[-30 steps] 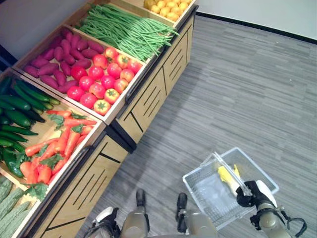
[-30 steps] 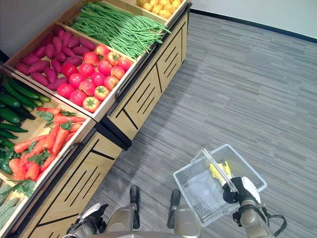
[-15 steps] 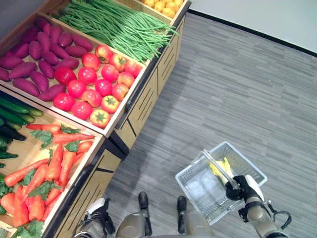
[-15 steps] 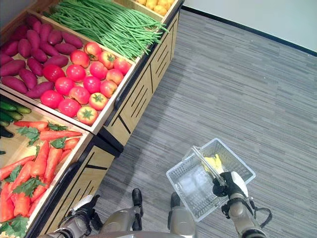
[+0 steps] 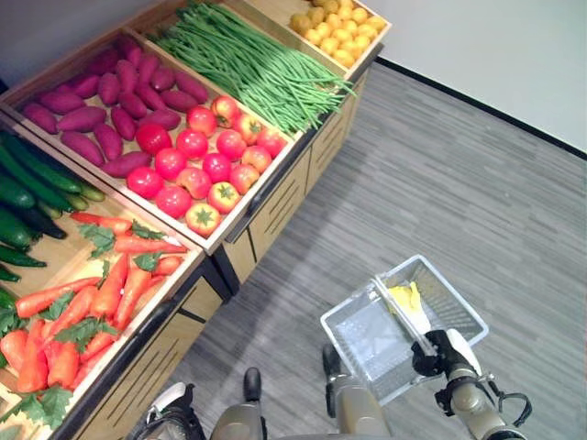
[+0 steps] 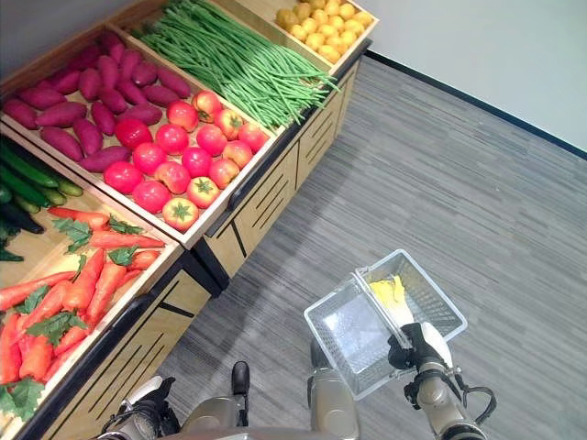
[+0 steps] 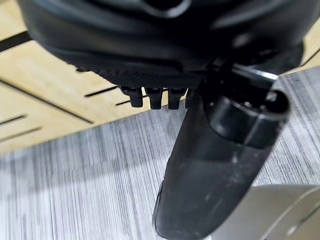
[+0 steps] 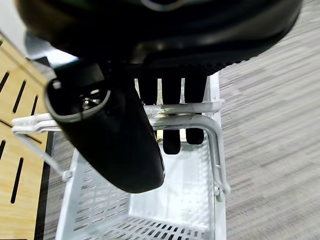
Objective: Get the vegetables into the basket
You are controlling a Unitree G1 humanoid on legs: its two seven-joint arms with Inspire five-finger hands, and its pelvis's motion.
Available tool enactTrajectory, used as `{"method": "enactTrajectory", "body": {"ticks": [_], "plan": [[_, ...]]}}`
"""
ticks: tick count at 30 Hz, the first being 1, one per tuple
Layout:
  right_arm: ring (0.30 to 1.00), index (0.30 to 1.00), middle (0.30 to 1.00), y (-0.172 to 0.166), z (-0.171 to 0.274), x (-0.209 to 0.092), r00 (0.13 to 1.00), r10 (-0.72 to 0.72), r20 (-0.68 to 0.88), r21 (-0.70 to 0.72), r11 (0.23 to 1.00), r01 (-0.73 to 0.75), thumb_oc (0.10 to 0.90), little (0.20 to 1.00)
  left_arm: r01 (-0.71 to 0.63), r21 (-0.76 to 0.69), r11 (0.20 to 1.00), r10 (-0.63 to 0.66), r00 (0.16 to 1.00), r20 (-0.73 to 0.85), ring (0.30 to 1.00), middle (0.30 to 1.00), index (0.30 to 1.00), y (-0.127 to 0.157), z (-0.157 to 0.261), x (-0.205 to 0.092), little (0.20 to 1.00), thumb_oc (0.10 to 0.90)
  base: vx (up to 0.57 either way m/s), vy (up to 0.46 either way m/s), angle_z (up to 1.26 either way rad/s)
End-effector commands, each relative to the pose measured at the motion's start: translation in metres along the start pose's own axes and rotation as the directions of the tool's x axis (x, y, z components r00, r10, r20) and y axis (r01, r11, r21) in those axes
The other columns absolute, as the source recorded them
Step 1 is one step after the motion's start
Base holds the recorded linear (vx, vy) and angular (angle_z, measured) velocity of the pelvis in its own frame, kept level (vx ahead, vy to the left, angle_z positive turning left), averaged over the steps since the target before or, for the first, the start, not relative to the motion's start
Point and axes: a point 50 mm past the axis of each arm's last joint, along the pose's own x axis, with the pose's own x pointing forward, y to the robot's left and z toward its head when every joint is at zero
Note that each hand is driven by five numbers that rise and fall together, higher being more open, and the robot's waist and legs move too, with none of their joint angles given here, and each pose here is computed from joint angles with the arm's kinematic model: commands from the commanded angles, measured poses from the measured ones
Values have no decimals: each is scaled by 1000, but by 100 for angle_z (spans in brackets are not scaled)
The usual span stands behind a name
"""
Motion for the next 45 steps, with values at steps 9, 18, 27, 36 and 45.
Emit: {"method": "enactTrajectory", "body": {"ticks": [9, 18, 27, 36, 45], "plan": [[300, 300, 300, -57, 4, 8, 986, -147, 81, -90, 984, 154, 400, 300, -7, -68, 998, 2, 997, -71, 1000, 1000, 1000, -9, -11, -3, 1000, 900, 134, -276, 62], [300, 300, 300, -53, -33, -3, 987, -150, -54, -102, 984, 144, 400, 300, 4, -86, 996, -9, 998, -62, 1000, 1000, 1000, -17, -1, -4, 1000, 900, 4, -162, 67], [300, 300, 300, -28, -77, -22, 958, -108, -267, -72, 993, 92, 400, 300, 4, -19, 1000, -6, 998, -60, 1000, 1000, 1000, -18, -2, -5, 1000, 900, 16, 80, 80], [300, 300, 300, -5, -81, -24, 935, -51, -351, -41, 998, 39, 400, 300, -10, -86, 996, 3, 997, -83, 1000, 1000, 1000, -13, -8, -4, 1000, 900, 31, 184, 12], [300, 300, 300, -3, -73, -19, 939, -46, -342, -47, 998, 32, 400, 300, -11, -94, 995, 1, 994, -107, 1000, 1000, 1000, -8, -19, -4, 1000, 900, -9, 134, -8]]}}
